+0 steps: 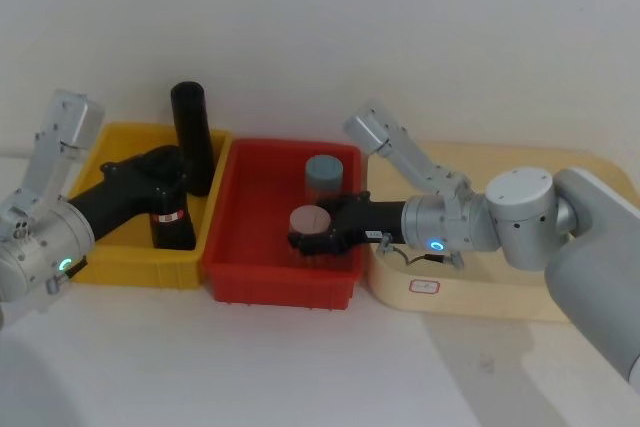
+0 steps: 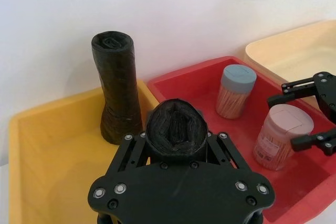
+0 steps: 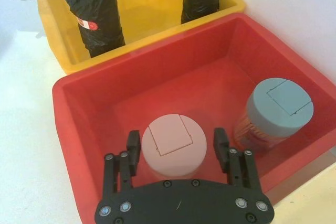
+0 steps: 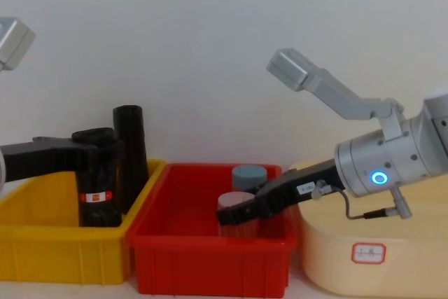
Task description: Pick up the garbage bag with the one hand and transfer it to the other hand.
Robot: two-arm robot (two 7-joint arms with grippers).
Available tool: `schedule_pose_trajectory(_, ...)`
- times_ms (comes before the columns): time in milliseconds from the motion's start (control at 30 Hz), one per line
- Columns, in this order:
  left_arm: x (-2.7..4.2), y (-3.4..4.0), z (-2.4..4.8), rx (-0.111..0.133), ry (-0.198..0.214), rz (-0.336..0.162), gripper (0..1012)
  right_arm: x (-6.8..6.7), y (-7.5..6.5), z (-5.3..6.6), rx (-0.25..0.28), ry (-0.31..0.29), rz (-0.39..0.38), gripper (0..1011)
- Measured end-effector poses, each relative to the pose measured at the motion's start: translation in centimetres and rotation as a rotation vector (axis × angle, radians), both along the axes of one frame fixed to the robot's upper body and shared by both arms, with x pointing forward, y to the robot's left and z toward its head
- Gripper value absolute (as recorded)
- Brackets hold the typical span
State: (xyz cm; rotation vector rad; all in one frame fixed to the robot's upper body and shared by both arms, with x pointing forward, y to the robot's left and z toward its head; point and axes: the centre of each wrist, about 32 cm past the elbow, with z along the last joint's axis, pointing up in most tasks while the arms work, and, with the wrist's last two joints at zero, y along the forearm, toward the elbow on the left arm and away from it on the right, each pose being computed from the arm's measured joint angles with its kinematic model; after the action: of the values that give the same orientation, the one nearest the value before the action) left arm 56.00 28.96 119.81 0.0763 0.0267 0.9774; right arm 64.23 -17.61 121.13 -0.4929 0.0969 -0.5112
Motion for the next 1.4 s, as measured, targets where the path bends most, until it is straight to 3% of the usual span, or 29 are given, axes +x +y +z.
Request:
schedule_pose_trajectory(267, 0.0, 0.0, 0.0, 0.0, 0.0, 0.0, 371, 0.1, 0.0, 0.0, -0.004, 0.002, 0.001, 655)
schedule_pose_trajectory(500, -0.04, -0.08, 0.16, 0.0, -0.006, 0.001, 371, 0.1, 0.0, 0.1, -0.003, 0.0, 0.001, 652)
schedule_pose_trajectory(633, -0.12, -0.26, 0.7, -0.001, -0.029, 0.003, 371, -0.2, -0.1, 0.4, 0.013, -0.016, 0.005, 651)
schedule_pose_trajectory(867, -0.27, -0.73, 2.62, 0.001, -0.096, 0.003, 371, -1.0, -0.5, 1.6, 0.078, -0.071, 0.006, 652)
schedule_pose_trajectory(967, -0.29, -1.01, 4.16, 0.0, -0.143, 0.0, 371, -1.4, -0.8, 2.5, 0.111, -0.105, 0.004, 652)
schedule_pose_trajectory(1000, -0.29, -1.01, 4.16, 0.0, -0.143, 0.0, 371, -1.5, -0.9, 2.8, 0.12, -0.115, 0.004, 651)
schedule_pose_trajectory(1067, -0.26, -1.16, 5.15, 0.0, -0.172, -0.003, 371, -1.9, -1.3, 3.4, 0.141, -0.14, 0.0, 652)
schedule_pose_trajectory(1100, -0.21, -1.3, 5.98, -0.001, -0.196, -0.007, 371, -2.2, -1.5, 4.0, 0.159, -0.163, -0.003, 652)
schedule_pose_trajectory(1133, -0.18, -1.37, 6.34, -0.002, -0.205, -0.009, 371, -2.2, -1.5, 4.0, 0.159, -0.163, -0.003, 652)
schedule_pose_trajectory(1200, -0.09, -1.48, 7.06, -0.003, -0.225, -0.013, 371, -2.7, -2.0, 5.1, 0.186, -0.203, -0.015, 652)
schedule_pose_trajectory(1233, 0.07, -1.65, 7.97, -0.005, -0.249, -0.017, 371, -2.9, -2.2, 5.5, 0.193, -0.215, -0.019, 652)
schedule_pose_trajectory(1400, 1.22, -2.45, 10.76, -0.018, -0.312, -0.038, 371, -3.8, -3.4, 7.0, 0.224, -0.276, -0.055, 652)
